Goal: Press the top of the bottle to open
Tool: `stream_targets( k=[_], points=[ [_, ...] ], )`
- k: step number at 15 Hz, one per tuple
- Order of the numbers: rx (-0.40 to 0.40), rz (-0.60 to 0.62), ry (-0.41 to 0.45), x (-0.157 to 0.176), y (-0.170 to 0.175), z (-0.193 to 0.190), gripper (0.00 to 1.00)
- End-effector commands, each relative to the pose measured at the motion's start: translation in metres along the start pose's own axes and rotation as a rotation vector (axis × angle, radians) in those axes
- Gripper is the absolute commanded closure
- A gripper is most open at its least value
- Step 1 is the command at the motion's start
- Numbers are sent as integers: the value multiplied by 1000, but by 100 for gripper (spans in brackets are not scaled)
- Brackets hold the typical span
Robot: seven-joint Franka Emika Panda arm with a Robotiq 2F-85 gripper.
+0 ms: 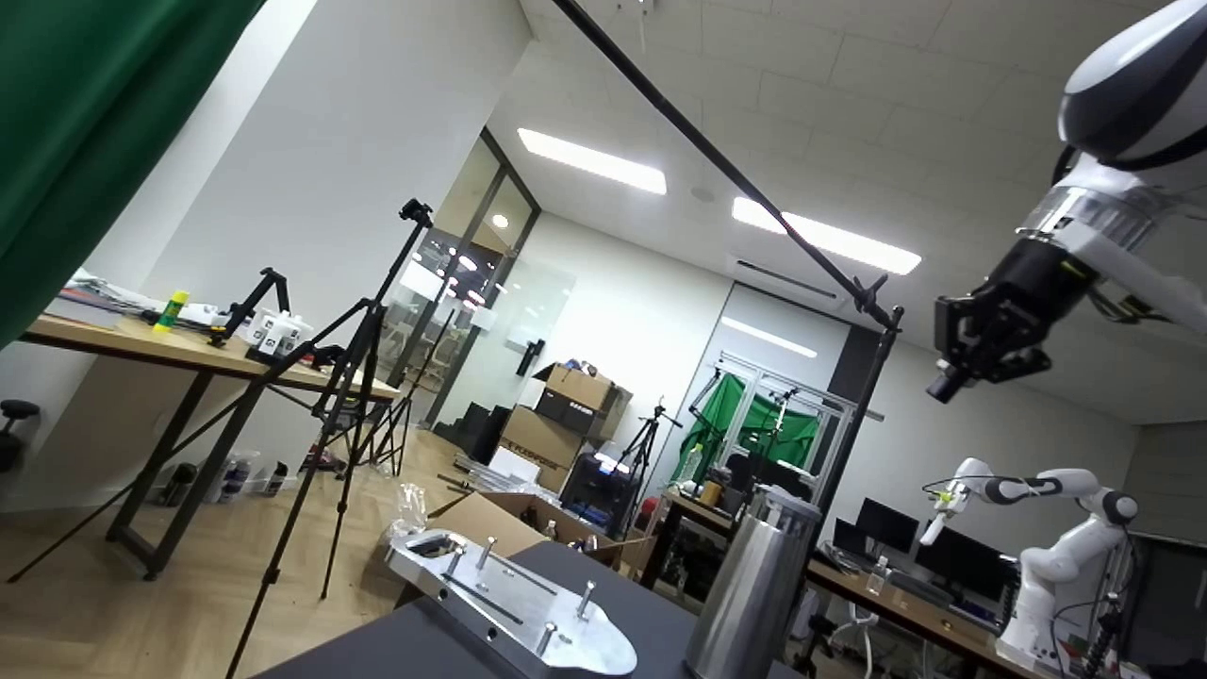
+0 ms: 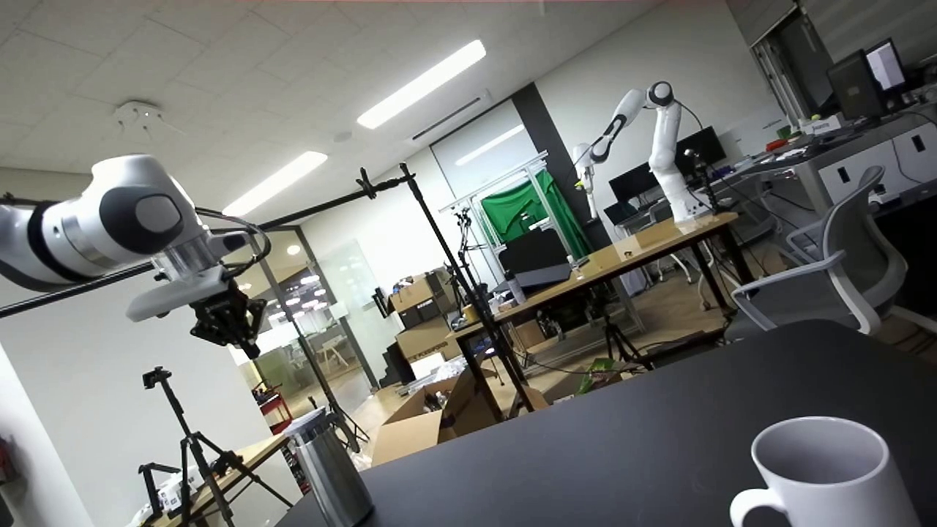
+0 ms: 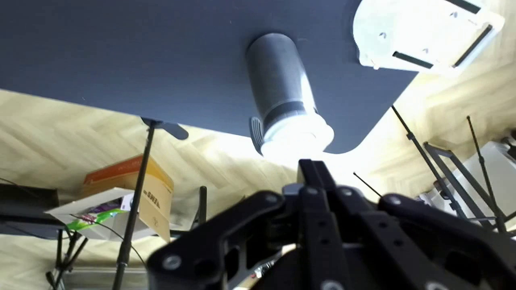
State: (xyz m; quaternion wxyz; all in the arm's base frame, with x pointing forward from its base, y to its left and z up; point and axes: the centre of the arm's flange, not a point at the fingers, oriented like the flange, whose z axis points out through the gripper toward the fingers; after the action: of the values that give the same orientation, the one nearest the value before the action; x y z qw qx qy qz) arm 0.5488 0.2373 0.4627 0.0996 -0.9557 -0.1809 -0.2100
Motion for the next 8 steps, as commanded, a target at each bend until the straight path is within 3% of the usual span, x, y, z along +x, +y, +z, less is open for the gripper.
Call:
stream_targets(
  k=[1,2,8],
  points=[
    [13,-57,95,33,-17,29,100],
    [11,-33,60,11,-14,16,99],
    [19,-50,86,22,-18,33,99]
  ],
)
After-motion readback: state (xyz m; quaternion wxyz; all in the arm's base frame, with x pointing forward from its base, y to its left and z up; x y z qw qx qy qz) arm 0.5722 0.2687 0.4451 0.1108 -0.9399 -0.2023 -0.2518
